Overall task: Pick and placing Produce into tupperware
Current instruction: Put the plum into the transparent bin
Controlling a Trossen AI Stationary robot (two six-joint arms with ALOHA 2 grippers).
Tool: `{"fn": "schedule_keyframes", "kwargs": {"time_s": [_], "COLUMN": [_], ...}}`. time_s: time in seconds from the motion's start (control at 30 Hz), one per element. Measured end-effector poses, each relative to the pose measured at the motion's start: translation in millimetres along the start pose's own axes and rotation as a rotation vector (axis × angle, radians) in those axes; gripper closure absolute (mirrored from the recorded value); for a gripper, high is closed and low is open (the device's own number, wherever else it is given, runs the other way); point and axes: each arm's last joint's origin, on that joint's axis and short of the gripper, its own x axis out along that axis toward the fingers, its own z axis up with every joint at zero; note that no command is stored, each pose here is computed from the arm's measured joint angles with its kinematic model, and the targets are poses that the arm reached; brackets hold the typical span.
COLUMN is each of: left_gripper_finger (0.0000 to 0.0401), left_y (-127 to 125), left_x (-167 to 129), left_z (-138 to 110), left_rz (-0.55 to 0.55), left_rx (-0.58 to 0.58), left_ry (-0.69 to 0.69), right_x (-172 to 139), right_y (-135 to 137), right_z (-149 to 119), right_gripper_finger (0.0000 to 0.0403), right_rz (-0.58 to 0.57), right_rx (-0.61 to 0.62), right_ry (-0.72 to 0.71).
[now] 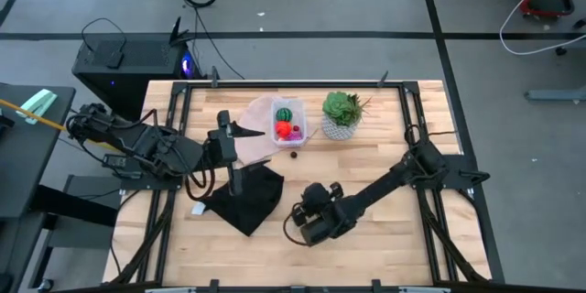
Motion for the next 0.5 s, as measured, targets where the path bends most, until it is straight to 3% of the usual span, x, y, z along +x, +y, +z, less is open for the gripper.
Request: {"fn": "schedule_keyframes", "kwargs": {"time_s": [0.2, 0.33, 0.5], "left_gripper_finger": [0.0099, 0.0099, 0.0099], "left_y": [0, 2, 12], "left_x": [0, -2, -7], "left_z": [-6, -8, -8], "left_rz": [0.013, 0.008, 0.027], "left_rx": [0.135, 0.206, 0.200], "left_ry": [0.051, 0.069, 0.076], "right_x": [-2, 24, 50], "right_y": [5, 10, 12], "right_z": [-3, -21, -29], "right_gripper_finger": [0.0273, 0.0271, 0.0265], "right_rz": [0.000, 0.006, 0.012], "right_rx": [-0.033, 0.042, 0.129], "right_ry": [-0.270, -0.269, -0.247]}}
